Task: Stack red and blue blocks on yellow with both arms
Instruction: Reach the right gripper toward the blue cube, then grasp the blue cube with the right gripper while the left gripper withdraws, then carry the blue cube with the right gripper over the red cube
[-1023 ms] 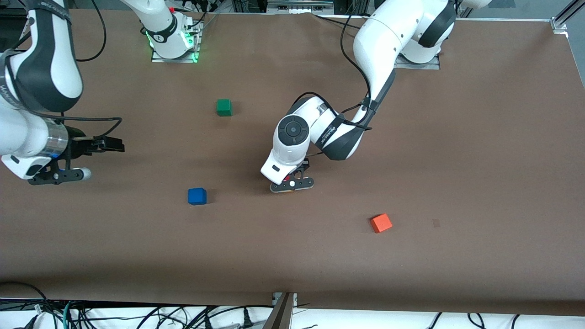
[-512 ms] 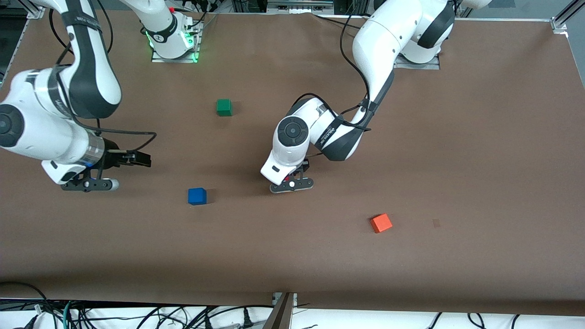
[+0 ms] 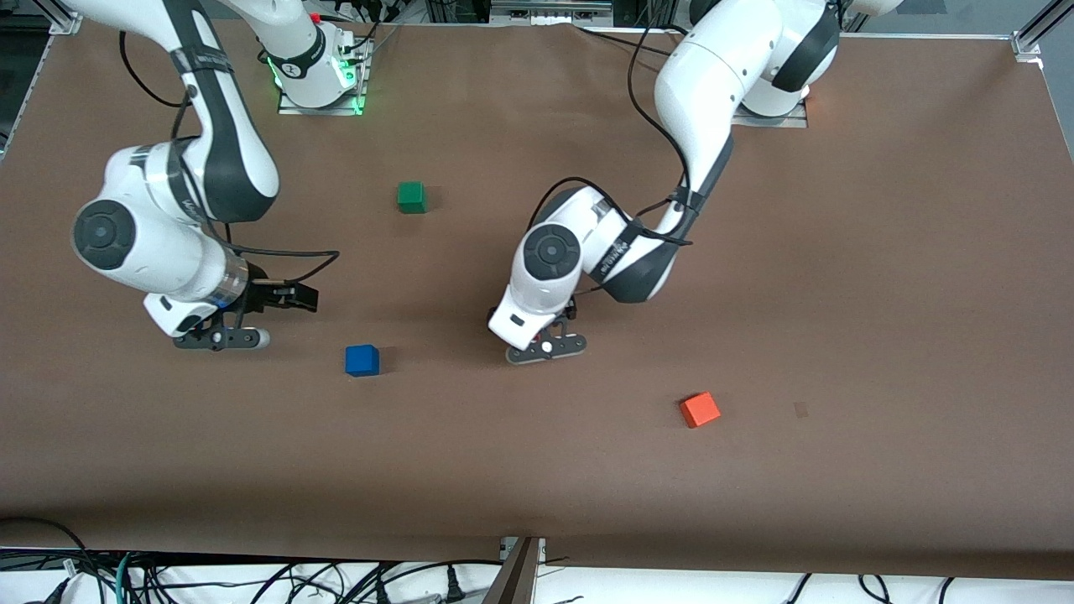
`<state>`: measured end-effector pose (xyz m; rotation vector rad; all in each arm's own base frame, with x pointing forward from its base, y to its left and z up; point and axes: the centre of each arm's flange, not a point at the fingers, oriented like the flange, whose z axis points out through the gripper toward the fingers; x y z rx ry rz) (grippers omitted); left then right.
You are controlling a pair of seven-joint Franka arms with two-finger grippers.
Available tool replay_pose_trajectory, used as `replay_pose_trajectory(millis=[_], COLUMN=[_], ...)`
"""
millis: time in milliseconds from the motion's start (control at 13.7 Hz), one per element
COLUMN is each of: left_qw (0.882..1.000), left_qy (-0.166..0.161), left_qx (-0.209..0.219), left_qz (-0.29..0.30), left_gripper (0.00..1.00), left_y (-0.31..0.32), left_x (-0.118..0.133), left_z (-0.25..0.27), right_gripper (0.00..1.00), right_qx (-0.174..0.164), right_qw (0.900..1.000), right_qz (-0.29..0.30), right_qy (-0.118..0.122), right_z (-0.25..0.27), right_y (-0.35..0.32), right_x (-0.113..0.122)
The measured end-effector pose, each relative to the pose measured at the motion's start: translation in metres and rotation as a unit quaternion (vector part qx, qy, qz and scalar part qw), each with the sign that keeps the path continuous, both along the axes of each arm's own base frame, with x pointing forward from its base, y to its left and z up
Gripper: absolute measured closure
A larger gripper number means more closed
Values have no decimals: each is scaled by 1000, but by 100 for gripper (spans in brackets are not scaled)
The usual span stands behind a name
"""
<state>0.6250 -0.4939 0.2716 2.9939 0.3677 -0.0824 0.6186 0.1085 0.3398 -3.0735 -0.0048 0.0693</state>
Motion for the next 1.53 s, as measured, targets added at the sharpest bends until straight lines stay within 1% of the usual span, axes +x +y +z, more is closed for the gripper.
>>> replay_pose_trajectory(millis=[219,365,512,658,804,950,1023,1169,1242,1315,1388,1462,1535], left_qw=[1000,999,999,999,1000,1000,1000,1000,1000,1000,1000,1000,1000], left_qy=[16,19,12,10,5,-1,-1,1,-1,-4,-7,-11,-15], left_qx=[12,17,16,16,14,10,6,-2,-4,-9,-15,-18,-19], left_qz=[-20,-24,-33,-42,-27,-8,-9,-21,-21,-16,-7,0,6], left_gripper=[0,0,0,0,0,0,0,0,0,0,0,0,0], left_y=[51,96,157,231,308,378,408,457,480,502,521,536,548], left_x=[28,49,74,96,109,111,108,97,90,83,75,68,62], left_z=[37,68,101,134,170,206,223,253,268,284,299,311,321], right_gripper=[0,0,0,0,0,0,0,1,4,4,10,21,34], right_qx=[-1,-1,-2,-2,-1,-1,-1,-2,-3,-4,-4,-5,-6], right_qw=[999,998,997,996,996,995,994,994,994,994,994,994,994], right_qz=[5,14,23,34,40,43,47,52,53,52,52,51,50], right_qy=[-35,-58,-70,-77,-86,-94,-98,-99,-98,-99,-98,-97,-97], right_z=[-38,-63,-86,-100,-108,-118,-127,-142,-147,-150,-153,-154,-155], right_y=[12,28,42,58,66,71,76,84,84,84,83,82,80], right_x=[5,11,15,16,17,17,15,12,11,11,11,11,12])
